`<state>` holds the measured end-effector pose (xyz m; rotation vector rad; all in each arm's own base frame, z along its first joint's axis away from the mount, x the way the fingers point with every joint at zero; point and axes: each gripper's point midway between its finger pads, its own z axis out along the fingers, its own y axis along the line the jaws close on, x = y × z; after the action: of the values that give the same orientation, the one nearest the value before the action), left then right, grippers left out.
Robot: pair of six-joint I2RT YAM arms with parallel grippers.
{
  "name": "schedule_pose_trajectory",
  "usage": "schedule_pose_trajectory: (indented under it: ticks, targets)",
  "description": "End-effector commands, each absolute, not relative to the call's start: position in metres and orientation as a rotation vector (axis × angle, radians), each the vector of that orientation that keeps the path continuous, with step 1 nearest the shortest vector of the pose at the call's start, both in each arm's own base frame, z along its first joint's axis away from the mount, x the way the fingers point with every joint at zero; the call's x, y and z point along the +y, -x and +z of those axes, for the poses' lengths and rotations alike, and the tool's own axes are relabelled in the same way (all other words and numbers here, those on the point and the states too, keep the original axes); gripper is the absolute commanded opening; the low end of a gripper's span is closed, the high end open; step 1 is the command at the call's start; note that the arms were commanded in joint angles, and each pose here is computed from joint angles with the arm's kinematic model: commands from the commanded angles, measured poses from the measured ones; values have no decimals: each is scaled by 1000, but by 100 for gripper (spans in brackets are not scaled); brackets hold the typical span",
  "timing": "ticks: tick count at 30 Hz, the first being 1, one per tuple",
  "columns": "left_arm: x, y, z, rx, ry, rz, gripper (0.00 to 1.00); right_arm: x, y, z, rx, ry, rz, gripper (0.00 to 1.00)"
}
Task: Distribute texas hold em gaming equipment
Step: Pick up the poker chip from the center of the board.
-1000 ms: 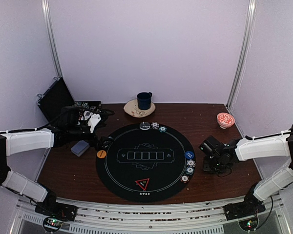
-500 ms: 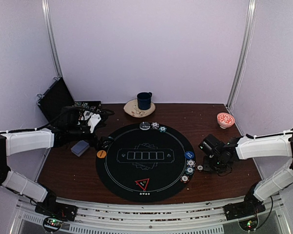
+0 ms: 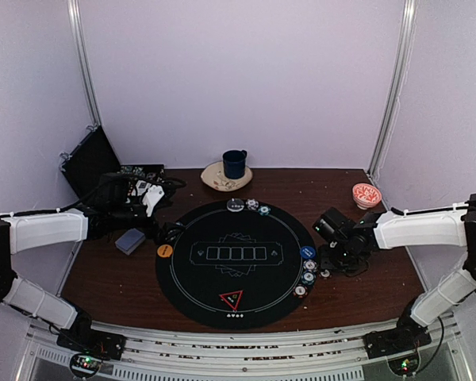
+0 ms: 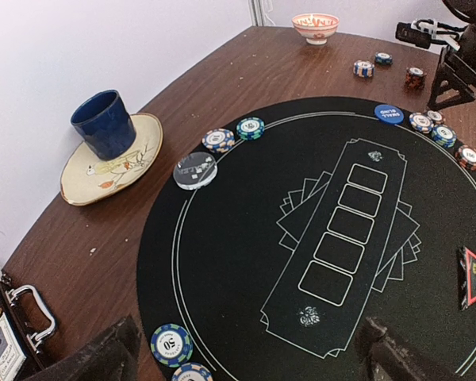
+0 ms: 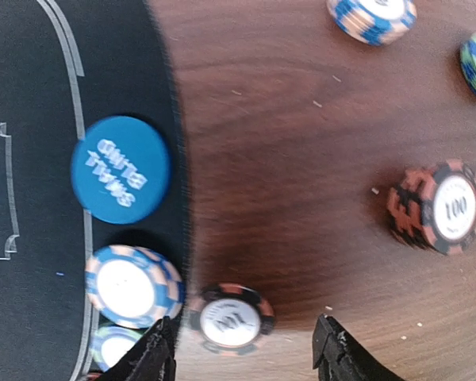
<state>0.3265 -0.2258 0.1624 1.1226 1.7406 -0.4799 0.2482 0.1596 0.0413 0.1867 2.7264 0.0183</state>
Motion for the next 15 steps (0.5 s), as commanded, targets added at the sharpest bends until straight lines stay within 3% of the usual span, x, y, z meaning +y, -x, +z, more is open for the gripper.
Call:
schedule_pose_trajectory:
  ticks: [1, 15]
  targets:
    - [-227, -331, 168, 1703, -1110, -477, 98, 164, -250, 39, 2747, -135, -22, 60]
    - [-227, -332, 168, 1702, -1110, -477, 98, 160, -246, 25, 2762, -131, -53, 57]
